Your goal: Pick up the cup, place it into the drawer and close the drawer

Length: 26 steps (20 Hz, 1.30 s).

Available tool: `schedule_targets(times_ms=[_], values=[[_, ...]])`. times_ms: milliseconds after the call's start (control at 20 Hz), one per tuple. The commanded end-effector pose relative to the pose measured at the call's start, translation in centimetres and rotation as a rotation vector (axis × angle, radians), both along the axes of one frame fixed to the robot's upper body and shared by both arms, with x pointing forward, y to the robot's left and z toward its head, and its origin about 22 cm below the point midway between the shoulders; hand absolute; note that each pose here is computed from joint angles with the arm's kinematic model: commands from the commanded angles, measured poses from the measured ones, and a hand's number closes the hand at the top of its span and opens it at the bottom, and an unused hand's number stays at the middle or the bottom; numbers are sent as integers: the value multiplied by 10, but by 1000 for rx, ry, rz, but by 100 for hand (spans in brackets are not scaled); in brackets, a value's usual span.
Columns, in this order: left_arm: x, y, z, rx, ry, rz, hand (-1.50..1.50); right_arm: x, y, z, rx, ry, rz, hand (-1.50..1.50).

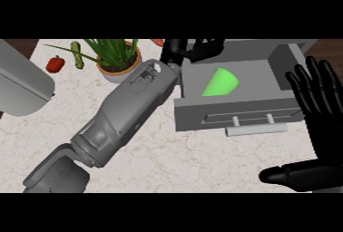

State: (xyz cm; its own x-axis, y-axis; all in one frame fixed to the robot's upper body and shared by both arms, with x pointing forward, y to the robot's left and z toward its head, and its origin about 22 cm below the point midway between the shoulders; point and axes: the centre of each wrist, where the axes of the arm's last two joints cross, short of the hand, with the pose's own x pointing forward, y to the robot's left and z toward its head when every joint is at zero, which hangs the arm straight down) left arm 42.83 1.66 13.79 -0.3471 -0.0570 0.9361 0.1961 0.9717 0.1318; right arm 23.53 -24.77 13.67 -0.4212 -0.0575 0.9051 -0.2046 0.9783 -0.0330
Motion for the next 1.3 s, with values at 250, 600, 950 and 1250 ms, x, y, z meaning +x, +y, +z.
schedule_targets(times_ms=[250, 600, 950, 1250], values=[[0, -4, -10, 171, -6, 61, -150, 11, 5, 13, 0, -25, 42, -150], [-4, -8, -6, 60, 2, 22, -150, 9, 7, 2, 37, -39, 64, -150], [-7, -21, 24, -149, -51, -73, -150, 1, 1, 3, 86, 7, 97, -150], [-6, 7, -4, -235, -4, -95, -150, -13, -6, 18, 36, -15, 108, 150]])
